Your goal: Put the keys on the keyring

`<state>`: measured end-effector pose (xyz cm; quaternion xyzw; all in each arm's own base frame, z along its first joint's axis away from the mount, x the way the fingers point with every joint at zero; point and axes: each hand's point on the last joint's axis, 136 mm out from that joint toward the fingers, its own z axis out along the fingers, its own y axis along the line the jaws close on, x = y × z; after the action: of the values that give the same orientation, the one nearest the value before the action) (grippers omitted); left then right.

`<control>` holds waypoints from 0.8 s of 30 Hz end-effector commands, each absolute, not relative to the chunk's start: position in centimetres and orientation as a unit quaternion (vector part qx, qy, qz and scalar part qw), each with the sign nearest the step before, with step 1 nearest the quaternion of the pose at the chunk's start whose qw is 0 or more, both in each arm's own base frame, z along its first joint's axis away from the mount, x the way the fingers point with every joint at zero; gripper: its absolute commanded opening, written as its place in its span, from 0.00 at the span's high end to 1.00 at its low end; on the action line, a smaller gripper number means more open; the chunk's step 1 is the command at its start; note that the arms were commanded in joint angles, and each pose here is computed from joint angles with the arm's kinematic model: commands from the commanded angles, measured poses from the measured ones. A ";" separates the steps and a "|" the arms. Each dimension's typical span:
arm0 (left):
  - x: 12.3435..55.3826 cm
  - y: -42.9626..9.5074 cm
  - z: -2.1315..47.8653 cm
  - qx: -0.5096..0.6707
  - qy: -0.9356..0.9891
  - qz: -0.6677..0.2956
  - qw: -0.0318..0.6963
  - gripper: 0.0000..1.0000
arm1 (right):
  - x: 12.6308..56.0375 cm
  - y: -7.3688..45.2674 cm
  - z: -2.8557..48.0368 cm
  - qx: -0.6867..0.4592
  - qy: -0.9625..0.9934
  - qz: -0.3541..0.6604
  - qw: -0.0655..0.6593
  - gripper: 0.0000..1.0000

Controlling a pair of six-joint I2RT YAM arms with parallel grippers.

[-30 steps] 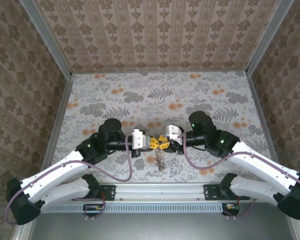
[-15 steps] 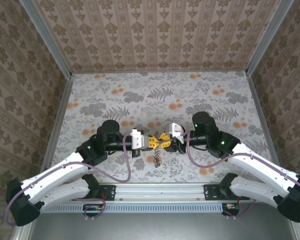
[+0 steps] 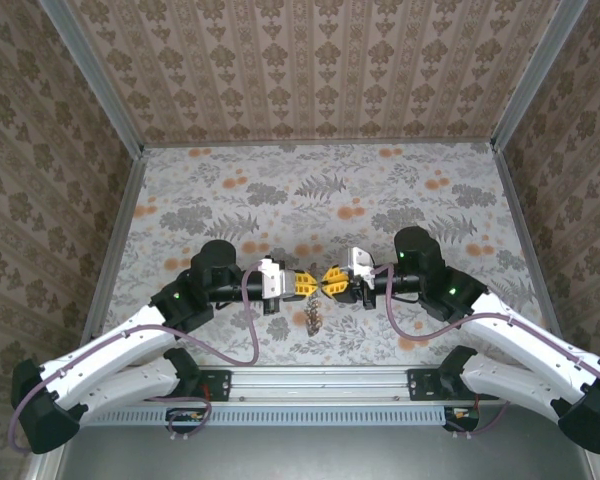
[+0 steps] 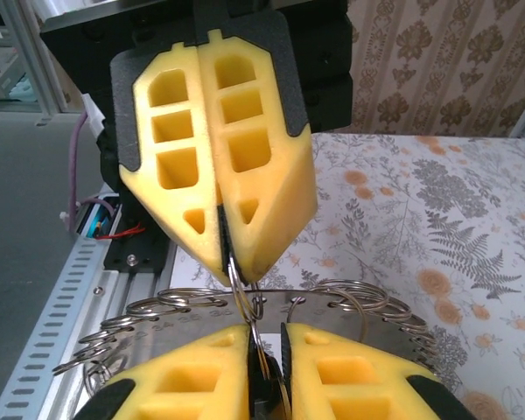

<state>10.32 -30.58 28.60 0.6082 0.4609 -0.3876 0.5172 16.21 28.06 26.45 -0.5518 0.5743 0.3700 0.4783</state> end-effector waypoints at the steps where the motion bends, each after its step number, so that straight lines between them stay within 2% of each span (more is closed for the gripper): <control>1: 9.6 -30.5 30.4 0.604 0.433 -0.404 0.533 1.00 | 16.1 28.1 26.8 -0.551 0.564 0.378 0.485 0.84; 16: 9.9 -31.3 30.7 0.599 0.426 -0.418 0.534 1.00 | 16.6 29.0 27.0 -0.541 0.557 0.401 0.486 0.85; 24: 10.2 -31.3 30.8 0.595 0.431 -0.412 0.539 1.00 | 17.1 29.1 26.8 -0.539 0.562 0.392 0.490 1.00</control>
<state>11.14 -31.06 28.69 0.5968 0.4684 -0.3923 0.5201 16.41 28.93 26.64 -0.5435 0.5633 0.3993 0.4773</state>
